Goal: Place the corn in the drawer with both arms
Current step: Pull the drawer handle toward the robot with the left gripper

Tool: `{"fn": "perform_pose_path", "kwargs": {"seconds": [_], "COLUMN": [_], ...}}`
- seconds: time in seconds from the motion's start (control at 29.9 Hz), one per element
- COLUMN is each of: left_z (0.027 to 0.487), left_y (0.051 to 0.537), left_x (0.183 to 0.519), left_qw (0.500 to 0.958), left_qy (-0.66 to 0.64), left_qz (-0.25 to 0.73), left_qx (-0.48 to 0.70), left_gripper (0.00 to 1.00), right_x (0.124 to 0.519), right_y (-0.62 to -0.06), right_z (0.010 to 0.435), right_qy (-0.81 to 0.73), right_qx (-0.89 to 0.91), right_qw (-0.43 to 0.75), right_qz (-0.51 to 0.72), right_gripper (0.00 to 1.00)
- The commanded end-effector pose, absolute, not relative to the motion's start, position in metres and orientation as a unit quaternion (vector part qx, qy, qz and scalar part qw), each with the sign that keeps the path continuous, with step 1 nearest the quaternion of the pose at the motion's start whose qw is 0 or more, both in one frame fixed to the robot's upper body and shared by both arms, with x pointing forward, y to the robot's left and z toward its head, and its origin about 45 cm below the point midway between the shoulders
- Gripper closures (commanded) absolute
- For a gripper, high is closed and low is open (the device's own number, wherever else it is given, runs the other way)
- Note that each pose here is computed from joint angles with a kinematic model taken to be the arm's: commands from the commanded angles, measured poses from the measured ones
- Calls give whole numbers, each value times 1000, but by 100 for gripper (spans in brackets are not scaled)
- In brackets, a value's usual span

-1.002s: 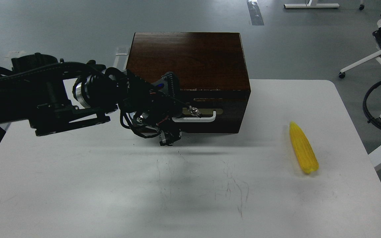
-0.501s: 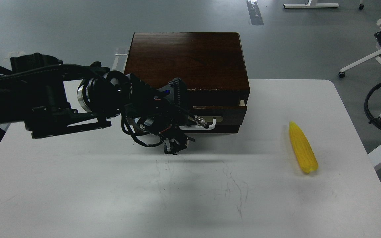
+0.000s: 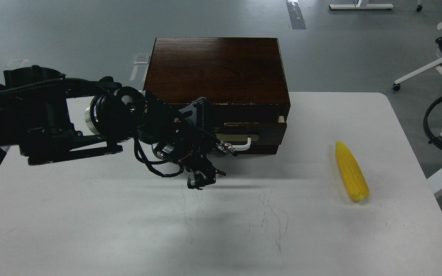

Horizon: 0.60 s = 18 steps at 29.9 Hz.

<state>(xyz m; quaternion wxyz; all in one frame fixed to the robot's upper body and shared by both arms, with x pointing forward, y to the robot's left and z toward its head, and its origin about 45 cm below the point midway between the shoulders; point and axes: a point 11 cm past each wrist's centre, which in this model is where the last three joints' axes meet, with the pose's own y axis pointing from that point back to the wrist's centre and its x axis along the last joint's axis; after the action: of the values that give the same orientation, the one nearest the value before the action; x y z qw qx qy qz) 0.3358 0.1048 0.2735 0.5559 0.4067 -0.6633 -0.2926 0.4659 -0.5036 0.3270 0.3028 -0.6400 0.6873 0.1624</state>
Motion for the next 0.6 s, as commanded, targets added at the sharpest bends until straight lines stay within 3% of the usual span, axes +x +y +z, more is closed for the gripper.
{"fn": "perform_pose_path", "kwargs": {"seconds": [0.0,0.57], "left_z": [280,273], "left_y": [104,115], "left_x": [340,357], "left_qw": [550,555], "left_qy": [-668,-654], "left_qz": [-287,-271], "left_qx": [410,436], "left_gripper": [53,52], "right_x": [465,465], "right_y": [-506,-507], "right_z": [329,329], "right_qy": [689,689], "right_qx": [-639,-638], "right_qw": [303,304], "right_qz": [160,159], "right_gripper": [0,0]}}
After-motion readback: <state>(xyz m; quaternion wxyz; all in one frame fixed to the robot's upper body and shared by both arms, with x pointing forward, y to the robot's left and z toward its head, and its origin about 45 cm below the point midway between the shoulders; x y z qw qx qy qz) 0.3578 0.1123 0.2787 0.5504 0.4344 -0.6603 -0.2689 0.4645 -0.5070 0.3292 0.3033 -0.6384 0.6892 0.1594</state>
